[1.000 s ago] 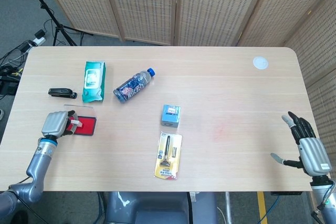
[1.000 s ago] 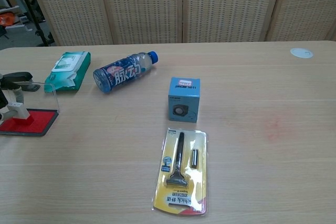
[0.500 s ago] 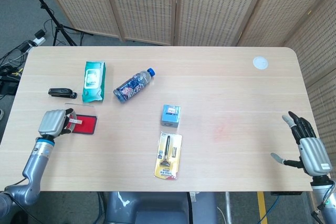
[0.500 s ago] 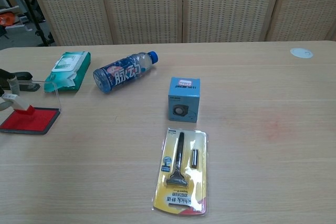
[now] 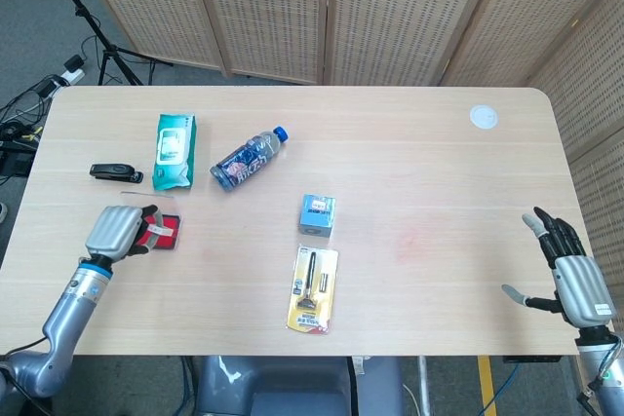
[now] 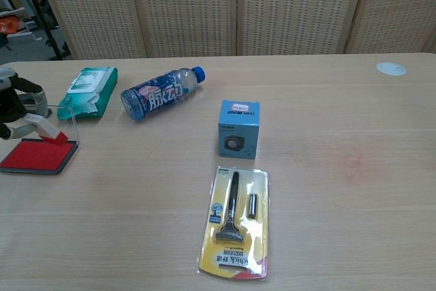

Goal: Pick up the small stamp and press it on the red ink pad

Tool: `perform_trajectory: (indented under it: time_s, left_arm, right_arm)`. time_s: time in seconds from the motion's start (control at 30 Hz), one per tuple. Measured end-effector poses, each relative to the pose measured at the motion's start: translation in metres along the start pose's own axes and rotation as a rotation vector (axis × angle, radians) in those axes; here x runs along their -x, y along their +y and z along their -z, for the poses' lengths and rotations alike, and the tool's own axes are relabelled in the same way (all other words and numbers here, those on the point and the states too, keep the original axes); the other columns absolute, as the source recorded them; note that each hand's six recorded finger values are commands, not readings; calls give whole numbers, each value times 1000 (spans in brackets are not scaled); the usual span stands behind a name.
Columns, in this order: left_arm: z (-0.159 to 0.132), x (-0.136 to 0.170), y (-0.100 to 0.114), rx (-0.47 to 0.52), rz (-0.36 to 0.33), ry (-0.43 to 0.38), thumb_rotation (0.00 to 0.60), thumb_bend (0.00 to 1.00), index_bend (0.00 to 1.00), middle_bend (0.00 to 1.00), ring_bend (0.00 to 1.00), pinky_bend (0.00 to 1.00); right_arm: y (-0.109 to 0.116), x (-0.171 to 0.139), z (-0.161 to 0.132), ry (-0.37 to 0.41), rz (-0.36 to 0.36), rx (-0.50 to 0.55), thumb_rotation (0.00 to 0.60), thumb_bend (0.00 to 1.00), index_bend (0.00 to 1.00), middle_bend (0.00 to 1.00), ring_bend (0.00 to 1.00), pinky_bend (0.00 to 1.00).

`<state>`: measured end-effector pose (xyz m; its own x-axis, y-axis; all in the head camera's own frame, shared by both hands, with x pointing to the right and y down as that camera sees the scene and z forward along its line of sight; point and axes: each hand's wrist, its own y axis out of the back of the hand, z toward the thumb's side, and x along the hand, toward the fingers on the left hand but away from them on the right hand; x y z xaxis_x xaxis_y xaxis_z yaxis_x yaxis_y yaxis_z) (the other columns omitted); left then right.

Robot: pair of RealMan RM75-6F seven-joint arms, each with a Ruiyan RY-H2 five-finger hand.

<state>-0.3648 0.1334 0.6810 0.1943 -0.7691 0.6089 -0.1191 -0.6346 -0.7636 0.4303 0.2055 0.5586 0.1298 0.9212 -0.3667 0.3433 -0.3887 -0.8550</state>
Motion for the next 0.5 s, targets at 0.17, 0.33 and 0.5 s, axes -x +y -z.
perform_trajectory:
  time_s: [0.17,0.33,0.5]
  left_arm:
    - [-19,-13,-16,-25,46,-6,600,411,673,977,944,852]
    - [-32,-24,-26,-21,82,7,600,412,673,977,944,852]
    - [-39,-28,-25,-29,103,10,600,412,673,977,944,852]
  right_arm:
    - [1,1,2,-6,0,5,600,0,0,0,0,0]
    - [2,1,4,-7,1,11,600,0,0,0,0,0]
    - [3,2,4,-8,3,14,600,0,0,0,0,0]
